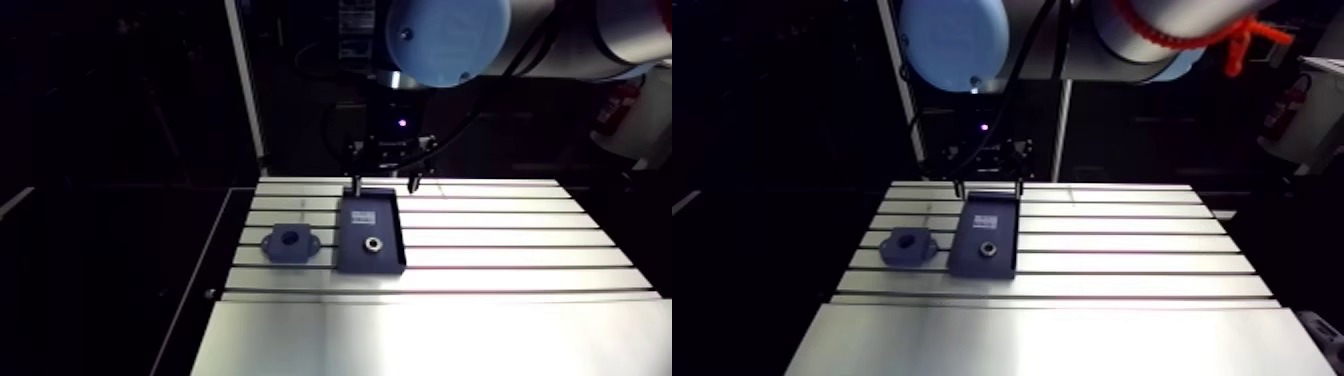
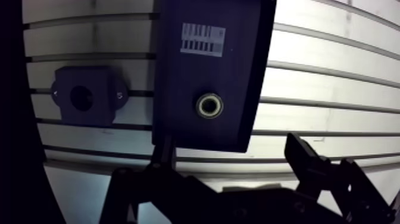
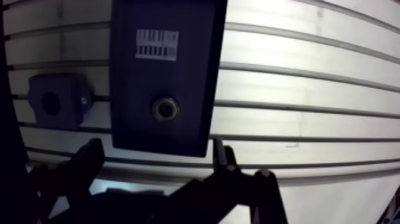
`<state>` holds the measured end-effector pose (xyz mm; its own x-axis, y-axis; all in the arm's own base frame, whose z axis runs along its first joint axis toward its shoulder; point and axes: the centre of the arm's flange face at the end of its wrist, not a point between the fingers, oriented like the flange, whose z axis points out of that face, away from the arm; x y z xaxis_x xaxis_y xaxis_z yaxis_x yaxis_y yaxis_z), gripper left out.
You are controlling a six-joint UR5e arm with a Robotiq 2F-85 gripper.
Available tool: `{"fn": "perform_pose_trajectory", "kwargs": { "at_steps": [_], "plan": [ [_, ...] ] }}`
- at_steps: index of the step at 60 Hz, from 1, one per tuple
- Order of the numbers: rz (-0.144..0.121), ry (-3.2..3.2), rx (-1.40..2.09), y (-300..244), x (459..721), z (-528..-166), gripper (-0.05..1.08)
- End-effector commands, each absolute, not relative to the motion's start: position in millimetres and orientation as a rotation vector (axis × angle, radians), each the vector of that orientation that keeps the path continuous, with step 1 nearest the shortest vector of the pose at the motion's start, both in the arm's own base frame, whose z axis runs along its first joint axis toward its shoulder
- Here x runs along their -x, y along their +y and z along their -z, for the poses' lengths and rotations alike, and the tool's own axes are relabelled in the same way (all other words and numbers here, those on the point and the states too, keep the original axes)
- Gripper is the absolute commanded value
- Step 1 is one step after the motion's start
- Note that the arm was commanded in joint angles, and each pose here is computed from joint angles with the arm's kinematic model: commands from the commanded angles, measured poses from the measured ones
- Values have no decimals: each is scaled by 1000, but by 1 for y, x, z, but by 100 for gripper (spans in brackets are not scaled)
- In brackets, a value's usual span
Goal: Pick up the bearing and press it into the housing until flush.
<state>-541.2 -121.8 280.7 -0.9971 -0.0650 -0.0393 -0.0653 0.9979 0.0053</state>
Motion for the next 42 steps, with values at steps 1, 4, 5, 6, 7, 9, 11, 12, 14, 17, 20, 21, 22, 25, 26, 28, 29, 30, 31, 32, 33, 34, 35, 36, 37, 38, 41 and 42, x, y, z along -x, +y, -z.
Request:
{"fn": "perform_pose_trajectory", "kwargs": {
  "at_steps": [1, 4, 5, 6, 7, 9, 11, 12, 14, 17, 20, 21, 22, 25, 26, 28, 29, 30, 31, 32, 33, 34, 35, 36, 37, 38, 41, 42],
  "plan": [
    [-12, 3096, 76, -122, 541, -270, 1],
    [-14, 3090, 69, -122, 540, -267, 1],
    [-14, 3090, 69, -122, 540, -267, 1],
    [-14, 3086, 68, -122, 539, -265, 1],
    [-14, 3086, 68, -122, 539, -265, 1],
    [-16, 3081, 68, -122, 538, -263, 1],
    [-20, 3072, 72, -123, 538, -258, 1],
    [-20, 3065, 77, -125, 538, -255, 1],
    [-22, 3060, 77, -125, 538, -252, 1],
    [-22, 3053, 75, -125, 536, -248, 1],
    [-22, 3050, 75, -125, 535, -244, 1],
    [-22, 3046, 75, -125, 535, -240, 2],
    [-22, 3046, 75, -125, 535, -240, 2],
    [-24, 3050, 79, -126, 535, -236, 3],
    [-24, 3050, 79, -126, 535, -236, 3],
    [-24, 3050, 80, -126, 534, -235, 4],
    [-24, 3051, 78, -126, 534, -234, 4],
    [-24, 3051, 78, -126, 534, -234, 4],
    [-24, 3049, 77, -126, 534, -231, 4],
    [-24, 3049, 77, -126, 534, -231, 4],
    [-24, 3046, 77, -126, 534, -228, 4],
    [-24, 3046, 77, -126, 534, -228, 4],
    [-24, 3047, 77, -126, 535, -226, 6],
    [-24, 3050, 79, -126, 535, -225, 7],
    [-24, 3050, 79, -126, 535, -225, 7],
    [-25, 3054, 80, -126, 537, -225, 7],
    [-25, 3057, 82, -127, 537, -224, 8],
    [-25, 3060, 82, -127, 538, -224, 9]
  ]
}}
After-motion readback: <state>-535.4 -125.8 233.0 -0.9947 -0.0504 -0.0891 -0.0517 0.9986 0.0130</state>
